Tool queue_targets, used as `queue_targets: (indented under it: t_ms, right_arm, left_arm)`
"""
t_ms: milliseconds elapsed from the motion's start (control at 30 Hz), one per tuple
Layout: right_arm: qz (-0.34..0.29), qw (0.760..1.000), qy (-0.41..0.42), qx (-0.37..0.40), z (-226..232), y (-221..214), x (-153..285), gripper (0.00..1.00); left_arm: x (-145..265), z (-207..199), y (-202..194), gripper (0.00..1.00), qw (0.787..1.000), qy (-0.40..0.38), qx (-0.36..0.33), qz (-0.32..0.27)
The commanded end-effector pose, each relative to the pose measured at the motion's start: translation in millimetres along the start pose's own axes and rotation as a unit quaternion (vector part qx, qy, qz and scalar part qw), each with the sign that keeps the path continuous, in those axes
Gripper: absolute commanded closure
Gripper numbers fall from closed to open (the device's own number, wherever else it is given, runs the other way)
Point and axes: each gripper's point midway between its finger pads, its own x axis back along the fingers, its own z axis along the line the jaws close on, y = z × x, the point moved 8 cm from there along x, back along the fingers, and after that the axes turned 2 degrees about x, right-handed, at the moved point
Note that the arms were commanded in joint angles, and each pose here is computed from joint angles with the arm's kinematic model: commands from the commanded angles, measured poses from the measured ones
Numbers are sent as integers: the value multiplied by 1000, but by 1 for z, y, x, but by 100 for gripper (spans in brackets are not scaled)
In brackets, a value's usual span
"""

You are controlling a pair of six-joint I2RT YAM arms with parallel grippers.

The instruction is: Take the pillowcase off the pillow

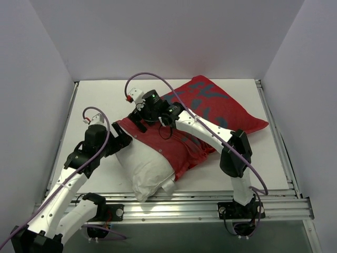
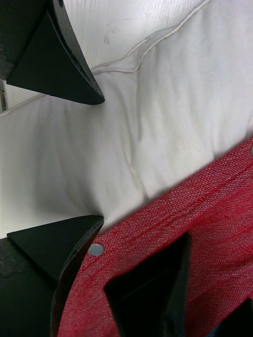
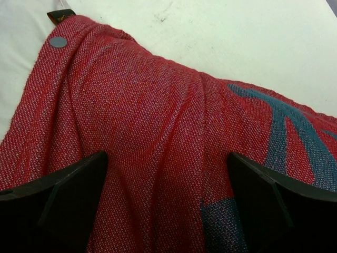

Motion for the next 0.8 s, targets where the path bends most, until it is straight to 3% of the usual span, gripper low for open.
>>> queue_targets:
  t_ms: [0, 267, 333, 367, 400, 467, 500, 533, 600, 633, 667, 767]
  right_arm:
    - [32, 999, 4, 35, 0, -11, 3, 10]
    - [78, 996, 45, 23, 11, -50, -9, 37]
    - [88, 995, 51, 22, 15, -59, -11, 51]
    - [89, 994, 60, 22, 17, -61, -11, 59]
    - [86, 994, 65, 21, 19, -62, -12, 62]
    - [81, 994, 72, 19, 21, -63, -10, 78]
    - [74, 995, 71, 18, 21, -62, -10, 82]
    - [72, 995, 70, 18, 21, -61, -8, 85]
    - [69, 996, 58, 18, 17, -59, -7, 92]
    - [69, 996, 48, 17, 15, -58, -6, 95]
    - [68, 997, 37, 14, 12, -58, -5, 100]
    - [68, 997, -31, -16, -17, -59, 0, 100]
  left_arm:
    - [-15, -8, 8, 6, 999, -34, 10, -12]
    - [-55, -8, -13, 5, 996, -65, 36, 50]
    - [-64, -8, -19, 0, 994, -82, 47, 62]
    - [-68, -4, -25, 4, 993, -81, 58, 69]
    - [-71, -3, -27, 10, 992, -83, 63, 72]
    - [-77, -2, -31, 29, 991, -90, 70, 73]
    - [-79, -3, -30, 38, 990, -95, 71, 70]
    - [-82, -2, -32, 57, 990, -91, 73, 74]
    - [-85, 0, -34, 80, 990, -90, 72, 78]
    - [-86, 0, -35, 97, 990, -89, 72, 80]
    - [-85, 0, -35, 98, 990, -89, 71, 79]
    - [-78, -1, -29, 98, 992, -89, 55, 67]
